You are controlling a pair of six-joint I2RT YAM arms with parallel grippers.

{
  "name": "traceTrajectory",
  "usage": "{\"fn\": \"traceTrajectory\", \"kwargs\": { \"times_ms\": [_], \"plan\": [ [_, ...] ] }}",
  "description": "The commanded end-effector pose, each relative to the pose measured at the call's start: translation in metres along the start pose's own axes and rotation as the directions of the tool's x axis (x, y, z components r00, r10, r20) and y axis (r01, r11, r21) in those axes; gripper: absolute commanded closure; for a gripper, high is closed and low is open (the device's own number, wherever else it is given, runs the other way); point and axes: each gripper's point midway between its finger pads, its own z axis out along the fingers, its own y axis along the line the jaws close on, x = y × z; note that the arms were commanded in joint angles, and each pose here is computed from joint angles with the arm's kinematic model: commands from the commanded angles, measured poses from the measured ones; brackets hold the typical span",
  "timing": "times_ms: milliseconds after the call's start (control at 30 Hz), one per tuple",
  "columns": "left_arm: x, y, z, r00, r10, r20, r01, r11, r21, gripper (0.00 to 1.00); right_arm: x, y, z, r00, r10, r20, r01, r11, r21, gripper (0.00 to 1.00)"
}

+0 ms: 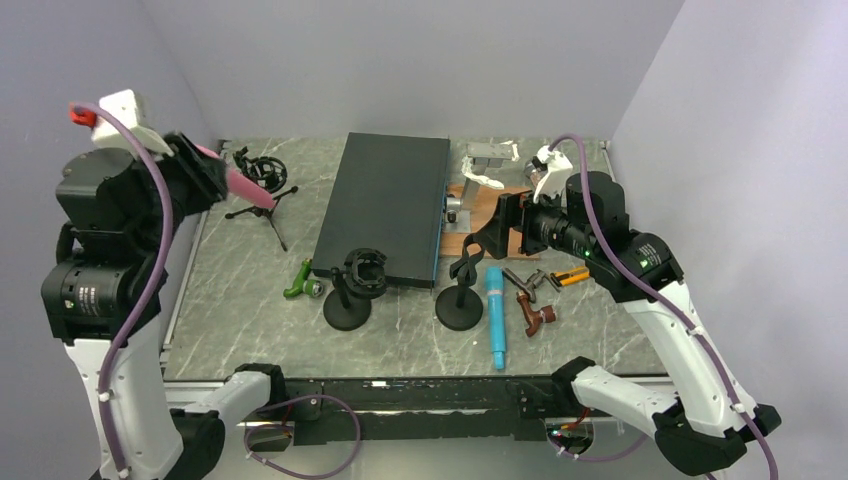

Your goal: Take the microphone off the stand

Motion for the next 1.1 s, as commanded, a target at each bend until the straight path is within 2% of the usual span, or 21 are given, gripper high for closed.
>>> {"fn": "traceTrajectory", "kwargs": {
  "times_ms": [0,100,167,267,333,400,500,700,833,900,967,1067],
  "plan": [
    [0.055,-0.066,-0.018,0.958,-0.094,-0.272,0.186,0.924,0.333,1.0,-0.021,0.012,-0.007,0.997,-0.029,0.064,0.033,0.998,-0.048,0.0],
    [0.072,-0.114,-0.034,0.882,-0.145,-0.449,0.388,0.766,0.513,1.0,-0.02,0.015,-0.005,0.998,-0.017,0.065,0.021,0.998,-0.061,0.0],
    [0.083,-0.137,-0.042,0.819,-0.146,-0.555,0.501,0.653,0.568,1.0,-0.021,0.016,-0.006,0.997,-0.012,0.071,0.017,0.998,-0.066,0.0],
    [0.098,-0.17,-0.063,0.8,-0.042,-0.598,0.513,0.564,0.647,1.0,-0.021,0.013,-0.008,0.996,-0.008,0.087,0.013,0.999,-0.05,0.0],
    [0.125,-0.185,-0.067,0.763,0.036,-0.646,0.509,0.582,0.634,1.0,-0.025,0.009,-0.012,0.994,-0.001,0.106,0.003,1.0,-0.024,0.0],
    [0.159,-0.193,-0.067,0.713,0.098,-0.694,0.487,0.642,0.592,1.0,-0.03,0.007,-0.018,0.992,-0.005,0.126,0.005,1.0,-0.001,0.0],
    [0.206,-0.199,-0.069,0.673,0.177,-0.718,0.395,0.735,0.551,1.0,-0.03,0.0,-0.023,0.988,-0.014,0.151,0.008,0.999,0.037,0.0],
    [0.27,-0.223,-0.083,0.624,0.257,-0.737,0.32,0.777,0.542,1.0,-0.023,-0.011,-0.036,0.986,0.018,0.168,-0.035,0.995,0.096,0.0],
    [0.302,-0.226,-0.068,0.6,0.228,-0.767,0.275,0.841,0.466,1.0,-0.024,-0.012,-0.043,0.979,0.062,0.193,-0.083,0.991,0.101,0.0],
    [0.317,-0.219,-0.053,0.609,0.192,-0.77,0.227,0.887,0.401,1.0,-0.023,-0.012,-0.046,0.975,0.086,0.206,-0.109,0.989,0.103,0.0],
    [0.328,-0.215,-0.042,0.597,0.135,-0.791,0.228,0.916,0.329,1.0,-0.02,-0.012,-0.049,0.971,0.112,0.21,-0.135,0.986,0.099,0.0],
    [0.342,-0.223,-0.038,0.532,0.042,-0.846,0.317,0.916,0.245,1.0,-0.014,-0.015,-0.05,0.967,0.147,0.209,-0.172,0.979,0.107,0.0]
  ]
}}
